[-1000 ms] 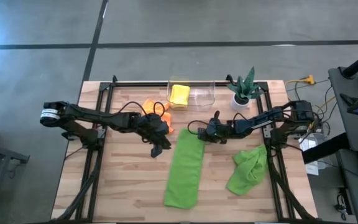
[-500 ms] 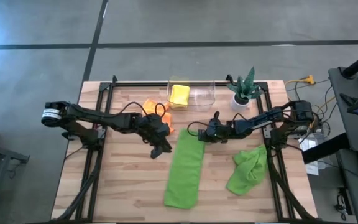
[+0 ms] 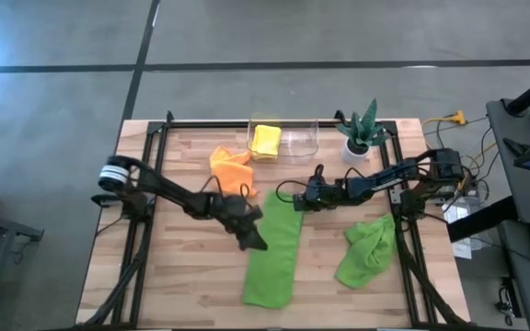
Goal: Fold microfiber towels
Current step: Fold the left green microfiber towel
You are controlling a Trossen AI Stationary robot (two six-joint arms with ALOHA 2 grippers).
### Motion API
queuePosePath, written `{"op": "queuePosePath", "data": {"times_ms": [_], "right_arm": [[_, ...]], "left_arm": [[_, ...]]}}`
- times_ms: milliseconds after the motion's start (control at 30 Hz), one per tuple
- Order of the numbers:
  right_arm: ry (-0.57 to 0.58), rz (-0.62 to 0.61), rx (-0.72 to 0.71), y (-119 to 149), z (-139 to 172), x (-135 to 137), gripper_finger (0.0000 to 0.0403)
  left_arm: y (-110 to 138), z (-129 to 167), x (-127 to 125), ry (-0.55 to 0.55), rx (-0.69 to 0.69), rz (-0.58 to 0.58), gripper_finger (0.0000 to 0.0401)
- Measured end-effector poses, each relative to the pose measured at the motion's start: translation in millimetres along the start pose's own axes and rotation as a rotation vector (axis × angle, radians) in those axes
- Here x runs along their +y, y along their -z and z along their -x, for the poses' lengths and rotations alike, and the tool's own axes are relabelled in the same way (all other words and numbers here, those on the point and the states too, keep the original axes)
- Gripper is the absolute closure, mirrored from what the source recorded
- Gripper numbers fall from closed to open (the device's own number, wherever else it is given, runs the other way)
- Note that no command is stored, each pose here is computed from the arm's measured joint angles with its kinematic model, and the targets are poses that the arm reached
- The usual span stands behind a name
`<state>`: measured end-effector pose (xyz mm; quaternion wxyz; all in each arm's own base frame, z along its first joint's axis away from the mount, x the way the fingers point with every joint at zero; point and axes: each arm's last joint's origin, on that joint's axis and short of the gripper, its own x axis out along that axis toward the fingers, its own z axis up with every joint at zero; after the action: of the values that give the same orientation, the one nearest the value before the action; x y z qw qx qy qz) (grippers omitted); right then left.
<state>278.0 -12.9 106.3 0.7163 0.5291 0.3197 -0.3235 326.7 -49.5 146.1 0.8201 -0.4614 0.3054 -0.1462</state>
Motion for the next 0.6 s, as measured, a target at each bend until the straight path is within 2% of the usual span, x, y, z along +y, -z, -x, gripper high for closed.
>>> {"op": "queuePosePath", "data": {"times_ms": [233,367,600], "right_arm": [[-0.006,0.040,-0.002,-0.2,0.1,0.6,0.0385],[-0.018,0.063,-0.004,-0.4,0.1,1.6,0.0385],[-0.050,0.122,-0.016,-2.3,6.6,5.7,0.0385]], "left_arm": [[16.0,-20.2,6.4,-0.113,-0.073,0.081,0.0320],[18.3,-21.2,11.6,-0.179,-0.117,0.110,0.0320],[22.9,-20.5,19.5,-0.316,-0.107,0.144,0.0320]]}}
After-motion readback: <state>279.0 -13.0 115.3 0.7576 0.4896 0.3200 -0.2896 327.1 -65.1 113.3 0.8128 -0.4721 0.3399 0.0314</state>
